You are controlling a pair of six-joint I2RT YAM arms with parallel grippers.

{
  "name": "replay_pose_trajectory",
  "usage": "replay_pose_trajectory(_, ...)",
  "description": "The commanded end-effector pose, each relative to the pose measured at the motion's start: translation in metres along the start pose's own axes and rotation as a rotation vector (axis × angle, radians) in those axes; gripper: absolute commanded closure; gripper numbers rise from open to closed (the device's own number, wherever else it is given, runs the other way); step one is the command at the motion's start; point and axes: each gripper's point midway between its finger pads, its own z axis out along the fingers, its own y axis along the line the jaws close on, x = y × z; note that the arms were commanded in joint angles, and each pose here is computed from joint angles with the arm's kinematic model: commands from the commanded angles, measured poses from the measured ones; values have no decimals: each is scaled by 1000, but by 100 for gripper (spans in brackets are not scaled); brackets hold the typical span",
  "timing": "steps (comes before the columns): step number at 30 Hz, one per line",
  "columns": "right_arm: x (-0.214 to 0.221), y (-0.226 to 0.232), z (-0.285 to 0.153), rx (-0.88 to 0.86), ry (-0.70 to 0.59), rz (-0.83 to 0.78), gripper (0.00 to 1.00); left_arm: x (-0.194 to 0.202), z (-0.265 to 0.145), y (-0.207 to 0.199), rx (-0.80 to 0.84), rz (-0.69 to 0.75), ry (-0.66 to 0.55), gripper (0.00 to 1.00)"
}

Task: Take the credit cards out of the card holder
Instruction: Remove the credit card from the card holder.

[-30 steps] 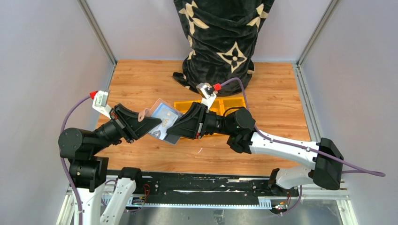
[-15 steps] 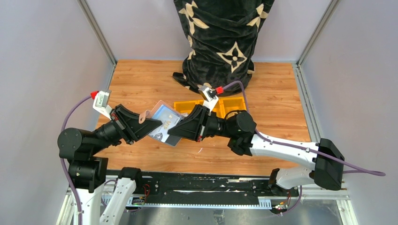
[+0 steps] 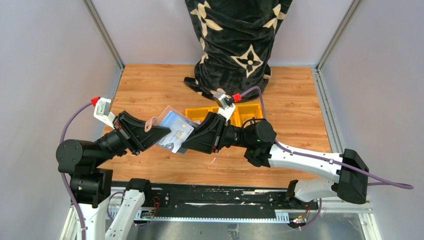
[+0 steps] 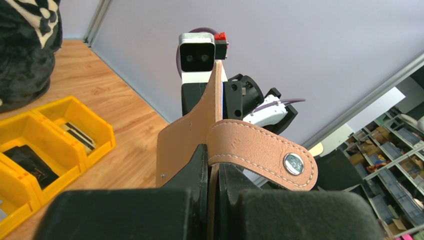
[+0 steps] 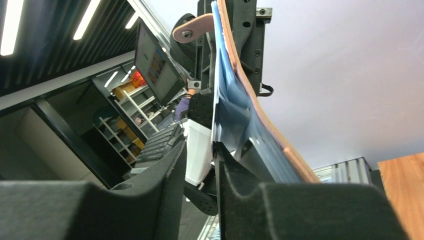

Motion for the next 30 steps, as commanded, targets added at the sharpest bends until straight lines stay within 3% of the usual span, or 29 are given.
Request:
replay_pose_trajectory(1, -10, 24, 13, -91, -17, -27, 67, -6, 1, -5, 9, 29, -16, 100)
replay_pose_trajectory(3, -13, 26, 17, -107, -25, -21, 66, -6, 0, -6, 12, 31, -13, 100)
replay_pose_trajectory(9, -13, 22, 16, -86, -35, -10, 91, -8, 0, -12, 25, 44, -15, 100)
replay_pose_trajectory(13, -9, 18, 7, -57, -28, -18, 100, -11, 1, -15, 32, 53, -20, 100)
replay_pose_trajectory(23, 0, 4, -36, 96, 44, -74, 100, -17, 3, -20, 47, 98, -24, 100)
replay_pose_trajectory(30, -18, -12, -89, 346, 119, -174, 100, -17, 5, -14, 36, 131, -12, 100)
